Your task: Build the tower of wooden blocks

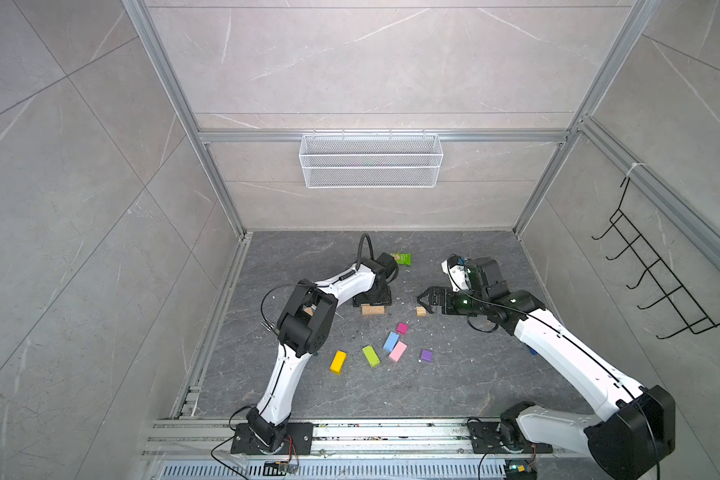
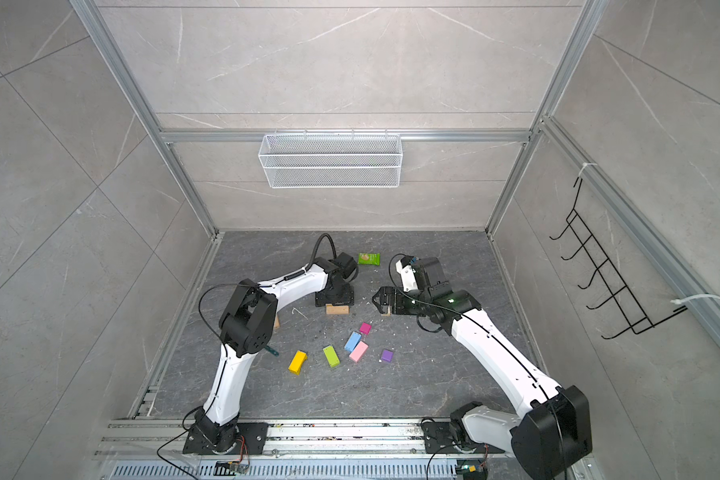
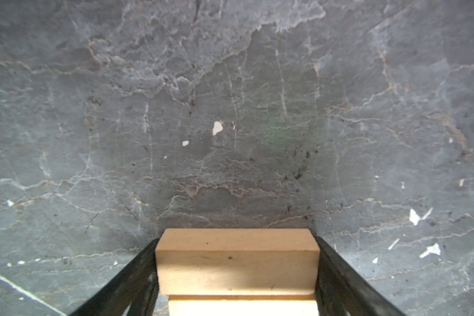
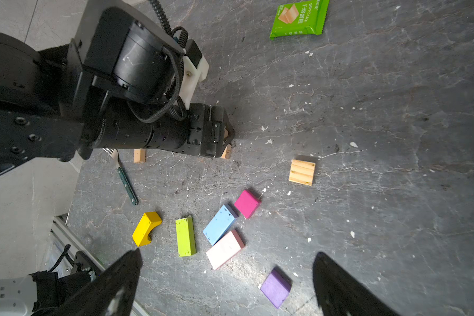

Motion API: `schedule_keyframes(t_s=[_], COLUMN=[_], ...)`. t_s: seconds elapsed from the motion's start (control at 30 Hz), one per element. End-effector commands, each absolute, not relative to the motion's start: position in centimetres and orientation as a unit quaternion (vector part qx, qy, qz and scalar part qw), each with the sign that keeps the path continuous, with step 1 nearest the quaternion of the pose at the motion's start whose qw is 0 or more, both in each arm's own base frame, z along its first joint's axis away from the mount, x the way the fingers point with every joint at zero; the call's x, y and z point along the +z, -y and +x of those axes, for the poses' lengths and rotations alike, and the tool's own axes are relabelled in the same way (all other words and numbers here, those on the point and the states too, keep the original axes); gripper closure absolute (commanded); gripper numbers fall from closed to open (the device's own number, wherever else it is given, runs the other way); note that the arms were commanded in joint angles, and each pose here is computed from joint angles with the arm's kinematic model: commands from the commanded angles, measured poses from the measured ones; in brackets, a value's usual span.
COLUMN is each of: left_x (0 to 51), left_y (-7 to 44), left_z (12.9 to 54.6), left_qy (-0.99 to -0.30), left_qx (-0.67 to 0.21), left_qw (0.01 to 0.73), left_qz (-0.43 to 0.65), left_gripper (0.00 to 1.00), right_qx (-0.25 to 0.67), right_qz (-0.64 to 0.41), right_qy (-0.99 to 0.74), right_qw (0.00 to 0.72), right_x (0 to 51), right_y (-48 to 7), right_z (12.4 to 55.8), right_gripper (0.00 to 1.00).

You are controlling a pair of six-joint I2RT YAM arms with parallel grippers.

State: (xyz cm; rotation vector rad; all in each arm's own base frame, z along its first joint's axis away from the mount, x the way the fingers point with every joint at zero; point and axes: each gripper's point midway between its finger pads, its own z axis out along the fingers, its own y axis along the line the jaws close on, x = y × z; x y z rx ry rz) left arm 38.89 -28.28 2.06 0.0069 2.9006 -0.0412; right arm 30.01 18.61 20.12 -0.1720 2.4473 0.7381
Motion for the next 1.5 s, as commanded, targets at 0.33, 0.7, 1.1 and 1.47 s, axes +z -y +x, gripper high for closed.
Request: schedule_keyframes(t_s=[0.33, 0.7, 1.1, 1.47], left_x=[1.1, 1.8, 5.0, 8.7], left_y=[27.6, 27.8, 27.8, 24.3], left_z=[37.4, 38.4, 41.2, 41.0], left_qy=[-0.996, -0.995, -0.992, -0.989], left_qx=[0.002, -0.008, -0.018, -0.006], left_qw=[0.088, 0.094, 0.126, 0.141], left_qz=[0.002, 0.004, 0.018, 0.035], left_gripper=[0.09, 0.01, 0.0, 0.09], right_qx=[0.281, 0.279, 0.279, 0.279], right_qz=[-0.066, -0.067, -0.07, -0.068], right_qy=[-0.916, -0.916, -0.916, -0.916], right_qw=[0.278, 0.279, 0.28, 0.28], right_x=[20.0, 20.2, 20.6, 20.4], right_y=[-18.9, -18.9, -18.9, -18.9], right_z=[29.8, 29.9, 29.9, 29.9], right_gripper=[0.01, 0.01, 0.01, 0.01])
